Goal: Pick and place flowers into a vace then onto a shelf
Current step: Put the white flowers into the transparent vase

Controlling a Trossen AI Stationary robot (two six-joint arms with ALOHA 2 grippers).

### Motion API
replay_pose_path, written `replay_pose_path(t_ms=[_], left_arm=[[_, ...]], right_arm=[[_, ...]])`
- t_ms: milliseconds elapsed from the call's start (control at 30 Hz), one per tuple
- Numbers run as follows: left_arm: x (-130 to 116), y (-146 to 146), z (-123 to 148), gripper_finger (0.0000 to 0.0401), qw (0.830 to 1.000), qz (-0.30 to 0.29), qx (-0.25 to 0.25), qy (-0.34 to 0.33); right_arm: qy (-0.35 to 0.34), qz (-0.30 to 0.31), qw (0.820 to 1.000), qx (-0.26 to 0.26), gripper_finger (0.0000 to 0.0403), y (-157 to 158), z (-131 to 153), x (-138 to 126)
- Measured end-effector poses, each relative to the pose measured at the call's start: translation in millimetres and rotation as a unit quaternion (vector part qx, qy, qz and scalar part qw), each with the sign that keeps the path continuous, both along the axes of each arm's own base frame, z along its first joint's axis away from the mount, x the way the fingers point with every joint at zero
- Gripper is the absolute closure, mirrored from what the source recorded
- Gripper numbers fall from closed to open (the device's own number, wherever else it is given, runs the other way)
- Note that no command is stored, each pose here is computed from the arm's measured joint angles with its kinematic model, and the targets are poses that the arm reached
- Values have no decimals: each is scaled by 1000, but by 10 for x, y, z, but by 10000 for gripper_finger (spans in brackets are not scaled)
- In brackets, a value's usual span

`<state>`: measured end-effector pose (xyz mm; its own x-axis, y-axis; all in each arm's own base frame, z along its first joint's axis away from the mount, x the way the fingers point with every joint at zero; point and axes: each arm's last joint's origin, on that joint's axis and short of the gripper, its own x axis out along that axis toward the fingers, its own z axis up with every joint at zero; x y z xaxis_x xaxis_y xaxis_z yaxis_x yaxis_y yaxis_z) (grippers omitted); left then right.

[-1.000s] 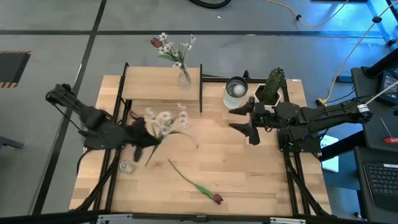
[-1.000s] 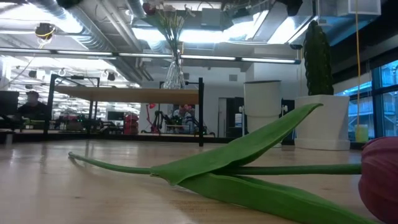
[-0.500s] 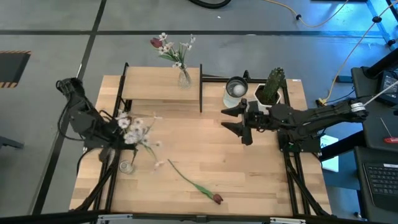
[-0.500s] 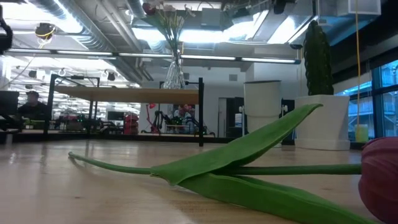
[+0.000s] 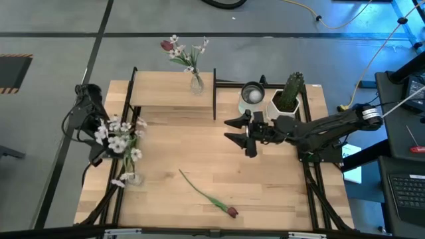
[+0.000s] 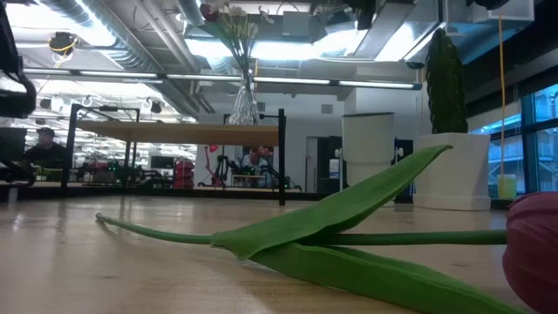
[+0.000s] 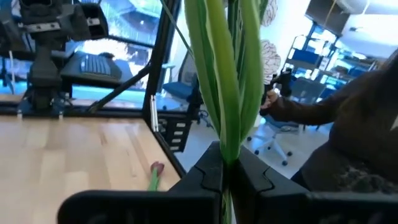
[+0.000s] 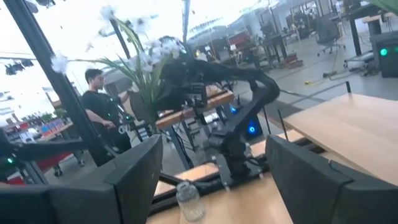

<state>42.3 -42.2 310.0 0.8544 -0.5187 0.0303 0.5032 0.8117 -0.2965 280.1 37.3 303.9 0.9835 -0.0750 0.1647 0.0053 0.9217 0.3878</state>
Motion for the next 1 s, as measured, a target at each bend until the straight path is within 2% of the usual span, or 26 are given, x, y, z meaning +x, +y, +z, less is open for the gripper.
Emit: replay_pose_path(t_ms=[167,433,733,1000], left_arm=[[-49,53,-59,397,1000,-17,7,-22],[-79,22,-159,397,994,-92,23,-62],[-51,-19,-322,397,993,-89,60,-48],[-85,32,-419,397,994,-94,61,-18]], right_arm=[[-13,0,1000,3,116,5,-10,33],[-29,0,1000,5,116,5,16,31],[-43,0,999,6,116,4,42,25],[-54,2,999,8,116,13,63,18]])
